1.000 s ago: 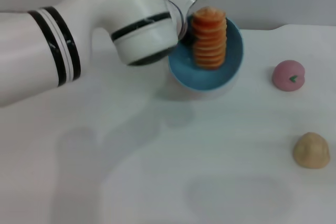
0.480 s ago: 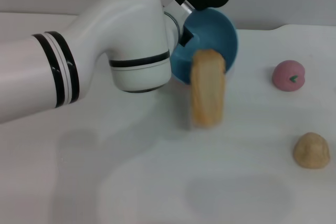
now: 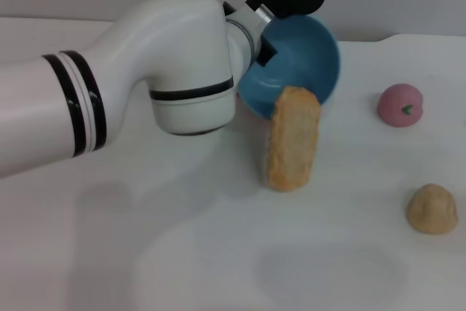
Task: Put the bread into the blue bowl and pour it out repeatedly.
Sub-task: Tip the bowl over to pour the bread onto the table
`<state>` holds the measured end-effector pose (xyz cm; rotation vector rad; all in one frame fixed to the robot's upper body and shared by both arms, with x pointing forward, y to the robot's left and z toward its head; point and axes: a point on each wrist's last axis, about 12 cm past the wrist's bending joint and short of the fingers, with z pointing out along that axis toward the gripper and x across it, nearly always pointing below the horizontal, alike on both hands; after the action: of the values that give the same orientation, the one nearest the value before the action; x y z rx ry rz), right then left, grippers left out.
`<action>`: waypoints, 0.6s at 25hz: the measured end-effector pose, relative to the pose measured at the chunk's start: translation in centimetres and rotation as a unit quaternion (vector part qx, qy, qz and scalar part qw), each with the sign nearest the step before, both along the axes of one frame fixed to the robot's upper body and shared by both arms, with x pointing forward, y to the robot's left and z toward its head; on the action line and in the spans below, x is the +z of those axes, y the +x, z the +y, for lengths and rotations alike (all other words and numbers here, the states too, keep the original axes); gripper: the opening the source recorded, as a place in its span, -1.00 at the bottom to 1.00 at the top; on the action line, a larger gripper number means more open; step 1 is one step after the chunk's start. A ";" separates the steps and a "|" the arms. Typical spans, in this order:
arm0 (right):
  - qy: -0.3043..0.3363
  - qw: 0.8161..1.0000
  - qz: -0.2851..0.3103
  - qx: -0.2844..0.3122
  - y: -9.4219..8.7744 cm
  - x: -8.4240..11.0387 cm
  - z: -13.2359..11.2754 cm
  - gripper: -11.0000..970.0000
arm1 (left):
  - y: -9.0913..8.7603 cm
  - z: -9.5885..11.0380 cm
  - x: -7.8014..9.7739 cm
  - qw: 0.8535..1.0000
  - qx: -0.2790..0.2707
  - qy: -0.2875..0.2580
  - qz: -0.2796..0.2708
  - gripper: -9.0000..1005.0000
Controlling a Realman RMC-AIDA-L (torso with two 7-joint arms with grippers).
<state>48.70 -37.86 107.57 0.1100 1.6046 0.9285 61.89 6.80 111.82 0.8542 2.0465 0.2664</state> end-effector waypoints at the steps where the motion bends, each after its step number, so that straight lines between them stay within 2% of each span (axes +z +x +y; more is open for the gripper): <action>1: 0.000 1.000 0.000 0.000 0.0 0.0 0.0 0.06 | -0.2 -0.3 0.3 1.000 -0.009 -0.012 -0.010 -0.98; 7: 0.000 1.000 0.000 0.000 0.0 0.0 0.0 0.06 | -1.4 -1.7 1.8 0.996 -0.049 -0.037 -0.062 -0.98; 8: 0.000 1.000 0.000 0.000 0.0 0.0 0.0 0.06 | -2.2 -2.2 2.6 0.991 -0.072 -0.048 -0.100 -0.98; 15: -0.001 1.000 0.000 0.001 0.1 0.0 0.1 0.06 | -2.7 -2.6 3.3 0.982 -0.085 -0.064 -0.153 -0.98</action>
<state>48.76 -37.80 107.56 0.1067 1.6064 0.9290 59.16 4.17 115.16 0.8455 1.6760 0.1575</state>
